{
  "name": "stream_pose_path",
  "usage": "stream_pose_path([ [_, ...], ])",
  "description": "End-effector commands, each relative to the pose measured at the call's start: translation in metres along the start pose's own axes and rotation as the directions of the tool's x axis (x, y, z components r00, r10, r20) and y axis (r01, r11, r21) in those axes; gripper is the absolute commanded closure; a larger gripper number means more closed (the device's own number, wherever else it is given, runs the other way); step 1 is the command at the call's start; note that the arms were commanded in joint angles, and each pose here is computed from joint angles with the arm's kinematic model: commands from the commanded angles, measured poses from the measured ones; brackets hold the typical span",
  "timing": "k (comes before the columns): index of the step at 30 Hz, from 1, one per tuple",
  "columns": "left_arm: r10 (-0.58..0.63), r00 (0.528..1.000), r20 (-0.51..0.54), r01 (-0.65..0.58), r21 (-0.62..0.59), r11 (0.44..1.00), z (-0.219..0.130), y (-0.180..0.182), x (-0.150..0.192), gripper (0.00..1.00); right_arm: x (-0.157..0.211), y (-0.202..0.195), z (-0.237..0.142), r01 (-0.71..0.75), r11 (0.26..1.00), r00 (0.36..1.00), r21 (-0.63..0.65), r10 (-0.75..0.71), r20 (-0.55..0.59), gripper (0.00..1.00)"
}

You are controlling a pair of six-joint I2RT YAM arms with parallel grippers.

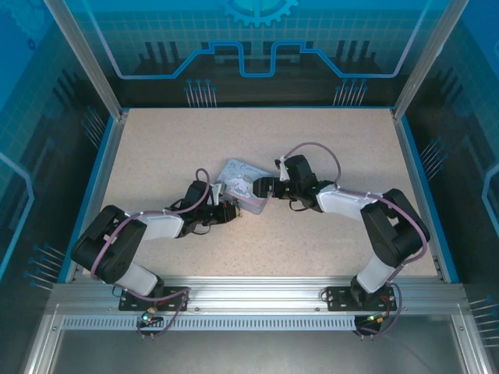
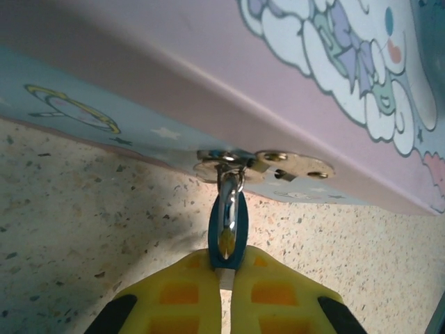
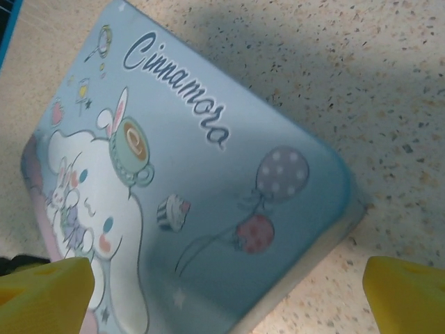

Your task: Unlock the padlock with the key

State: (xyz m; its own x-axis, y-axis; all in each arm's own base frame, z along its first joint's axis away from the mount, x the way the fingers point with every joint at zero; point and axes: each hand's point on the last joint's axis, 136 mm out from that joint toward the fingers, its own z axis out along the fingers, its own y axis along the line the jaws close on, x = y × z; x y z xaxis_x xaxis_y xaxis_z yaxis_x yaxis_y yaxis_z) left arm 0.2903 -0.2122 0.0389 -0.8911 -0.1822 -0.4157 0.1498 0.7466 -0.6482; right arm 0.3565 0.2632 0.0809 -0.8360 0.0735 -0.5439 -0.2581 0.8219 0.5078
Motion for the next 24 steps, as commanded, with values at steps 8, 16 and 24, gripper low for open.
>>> stream_pose_path([
  [8, 0.01, 0.999, -0.042, -0.012, -0.038, 0.999, -0.007, 0.022, 0.015, 1.0, 0.027, -0.03, 0.019, 0.044, 0.97, 0.984, 0.241, -0.001, -0.177, 0.0],
  [16, 0.007, 0.999, -0.045, -0.01, -0.076, 0.997, -0.015, 0.032, 0.024, 1.0, 0.041, -0.05, 0.024, 0.092, 0.937, 0.967, 0.337, -0.003, -0.255, 0.0],
  [24, -0.031, 0.999, -0.033, 0.032, 0.011, 0.999, -0.022, 0.006, 0.014, 1.0, 0.019, -0.023, 0.021, 0.13, 0.978, 0.985, 0.162, -0.109, -0.132, 0.0],
])
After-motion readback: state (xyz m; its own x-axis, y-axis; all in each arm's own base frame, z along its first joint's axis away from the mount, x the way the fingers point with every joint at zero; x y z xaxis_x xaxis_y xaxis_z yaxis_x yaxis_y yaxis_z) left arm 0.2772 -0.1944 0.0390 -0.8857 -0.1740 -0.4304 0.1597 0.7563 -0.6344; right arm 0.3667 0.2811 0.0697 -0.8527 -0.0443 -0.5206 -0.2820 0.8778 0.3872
